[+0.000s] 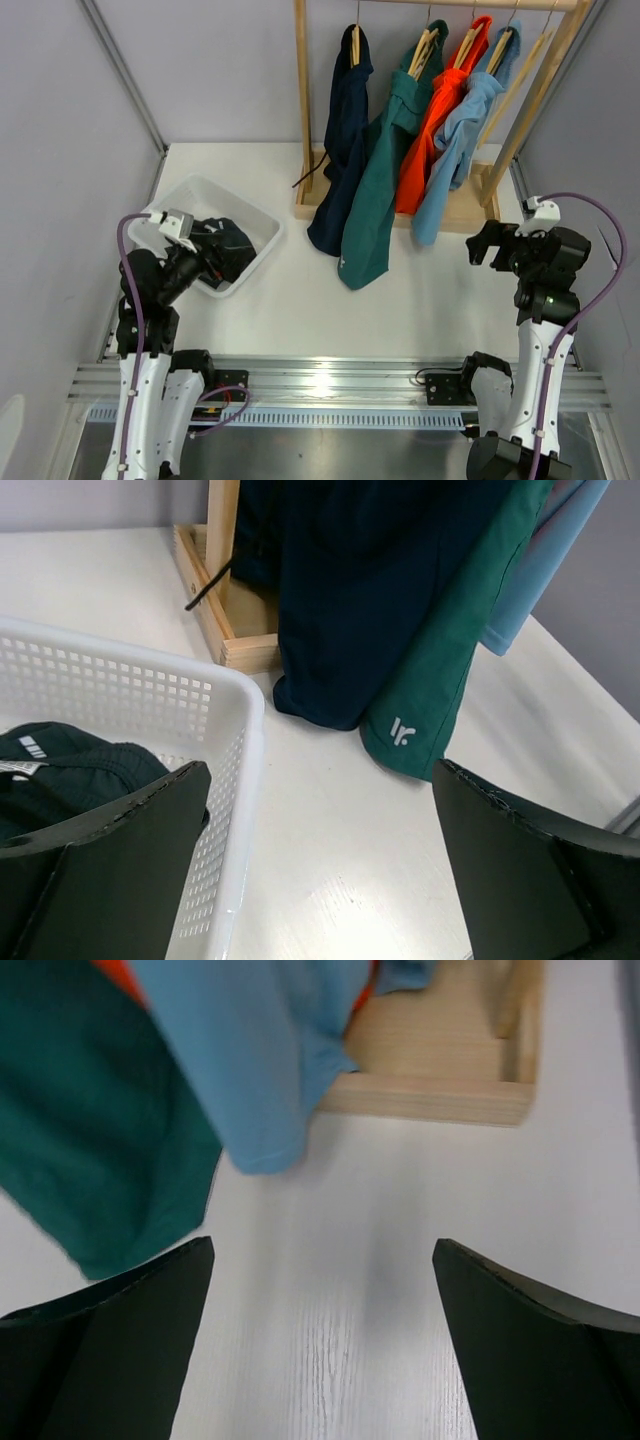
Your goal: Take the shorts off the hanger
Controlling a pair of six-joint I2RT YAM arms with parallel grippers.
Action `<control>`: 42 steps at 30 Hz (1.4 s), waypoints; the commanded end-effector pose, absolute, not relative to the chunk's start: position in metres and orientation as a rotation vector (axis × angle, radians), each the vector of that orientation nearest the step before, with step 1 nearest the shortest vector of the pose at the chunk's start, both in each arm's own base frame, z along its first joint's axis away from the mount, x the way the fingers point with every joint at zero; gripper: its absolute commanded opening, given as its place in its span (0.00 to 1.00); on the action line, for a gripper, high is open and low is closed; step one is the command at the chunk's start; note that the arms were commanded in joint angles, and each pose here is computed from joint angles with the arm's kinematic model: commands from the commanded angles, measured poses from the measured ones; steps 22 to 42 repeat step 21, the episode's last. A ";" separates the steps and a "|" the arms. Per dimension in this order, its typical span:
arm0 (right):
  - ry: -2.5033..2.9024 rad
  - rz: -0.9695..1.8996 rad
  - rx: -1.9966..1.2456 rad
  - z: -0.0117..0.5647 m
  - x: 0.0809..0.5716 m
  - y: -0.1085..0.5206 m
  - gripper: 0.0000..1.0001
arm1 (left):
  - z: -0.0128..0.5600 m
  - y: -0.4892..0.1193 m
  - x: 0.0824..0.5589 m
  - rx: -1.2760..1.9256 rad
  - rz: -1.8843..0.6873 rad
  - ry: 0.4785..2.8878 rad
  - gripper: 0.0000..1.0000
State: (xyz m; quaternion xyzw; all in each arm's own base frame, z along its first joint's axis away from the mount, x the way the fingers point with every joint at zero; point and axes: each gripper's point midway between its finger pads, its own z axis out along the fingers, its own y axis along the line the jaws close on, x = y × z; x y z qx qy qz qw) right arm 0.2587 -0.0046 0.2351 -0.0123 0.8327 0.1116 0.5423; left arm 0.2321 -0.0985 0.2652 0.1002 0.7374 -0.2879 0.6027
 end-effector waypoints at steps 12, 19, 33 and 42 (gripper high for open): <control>1.836 -0.109 0.416 0.248 0.265 -0.085 0.99 | 0.263 -0.085 0.232 0.215 -0.534 1.665 0.99; 1.859 -0.100 0.360 0.245 0.262 -0.080 0.99 | 0.264 -0.084 0.231 0.213 -0.529 1.658 0.99; 1.857 -0.106 0.357 0.245 0.262 -0.080 0.99 | 0.263 -0.084 0.231 0.211 -0.526 1.658 0.99; 1.857 -0.106 0.357 0.245 0.262 -0.080 0.99 | 0.263 -0.084 0.231 0.211 -0.526 1.658 0.99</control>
